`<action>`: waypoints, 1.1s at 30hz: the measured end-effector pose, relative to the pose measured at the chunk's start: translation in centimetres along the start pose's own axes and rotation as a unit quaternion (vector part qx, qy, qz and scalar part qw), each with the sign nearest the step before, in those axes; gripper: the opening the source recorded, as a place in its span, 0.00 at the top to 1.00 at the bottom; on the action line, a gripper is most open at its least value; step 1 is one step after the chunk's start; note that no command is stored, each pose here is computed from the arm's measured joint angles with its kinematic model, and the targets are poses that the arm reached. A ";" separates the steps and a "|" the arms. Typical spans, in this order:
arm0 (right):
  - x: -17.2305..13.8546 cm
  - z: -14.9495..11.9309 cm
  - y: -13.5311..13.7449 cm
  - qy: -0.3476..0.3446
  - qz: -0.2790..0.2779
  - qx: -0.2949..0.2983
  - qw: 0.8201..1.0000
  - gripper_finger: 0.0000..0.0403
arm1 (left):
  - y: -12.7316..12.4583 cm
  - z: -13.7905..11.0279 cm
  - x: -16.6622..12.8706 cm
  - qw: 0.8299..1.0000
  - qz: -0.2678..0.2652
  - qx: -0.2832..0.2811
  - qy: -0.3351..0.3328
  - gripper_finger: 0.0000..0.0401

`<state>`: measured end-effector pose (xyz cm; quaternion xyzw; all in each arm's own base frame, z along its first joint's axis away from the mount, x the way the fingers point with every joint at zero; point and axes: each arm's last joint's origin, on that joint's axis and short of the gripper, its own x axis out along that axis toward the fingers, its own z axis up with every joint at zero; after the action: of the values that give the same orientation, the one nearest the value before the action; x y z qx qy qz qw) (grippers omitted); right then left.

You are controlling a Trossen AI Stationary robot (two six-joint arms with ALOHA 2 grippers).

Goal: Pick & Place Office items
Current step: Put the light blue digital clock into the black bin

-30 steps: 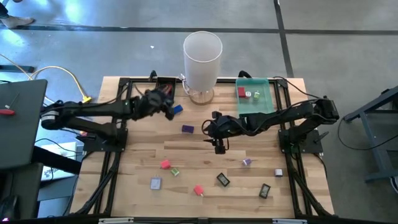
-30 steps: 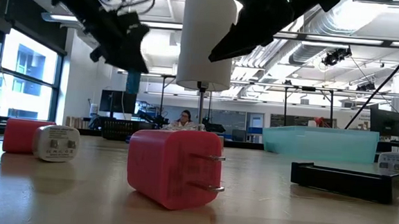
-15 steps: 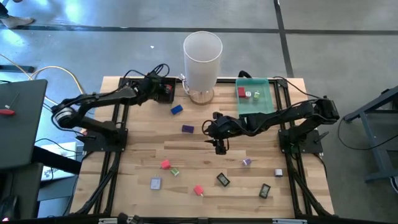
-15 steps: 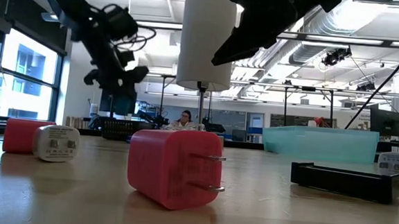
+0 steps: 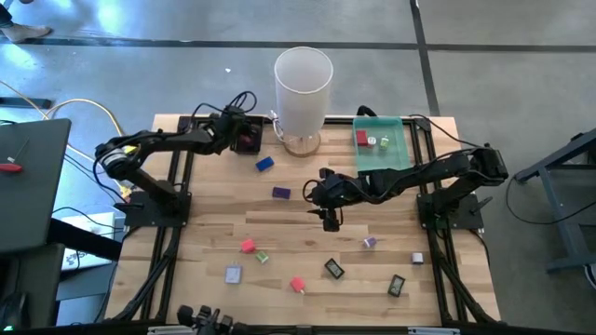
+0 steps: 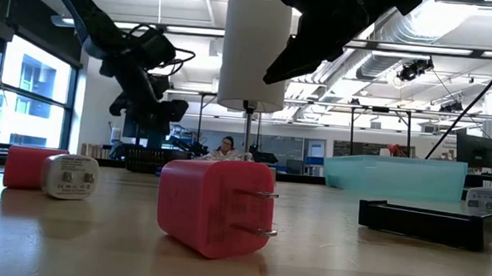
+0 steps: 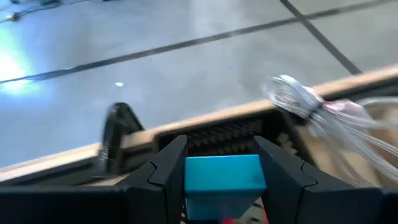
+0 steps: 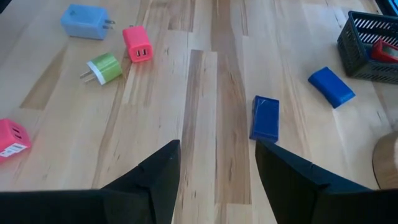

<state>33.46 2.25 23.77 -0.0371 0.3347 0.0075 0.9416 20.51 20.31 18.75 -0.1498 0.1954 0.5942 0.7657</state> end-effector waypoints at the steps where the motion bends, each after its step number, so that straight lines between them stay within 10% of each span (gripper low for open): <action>1: 0.0 0.0 0.0 0.000 0.000 -0.001 1.000 0.52 | 0.1 0.1 0.1 1.000 0.004 -0.002 -0.002 0.64; 33: 0.0 0.0 0.1 -0.002 0.024 -0.014 1.000 0.52 | -0.7 -1.7 3.5 0.999 0.023 -0.022 -0.028 0.57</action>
<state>33.48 2.37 23.76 -0.0419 0.3339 0.0348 0.9410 21.73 22.35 15.54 -0.1454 0.1640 0.6198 0.7536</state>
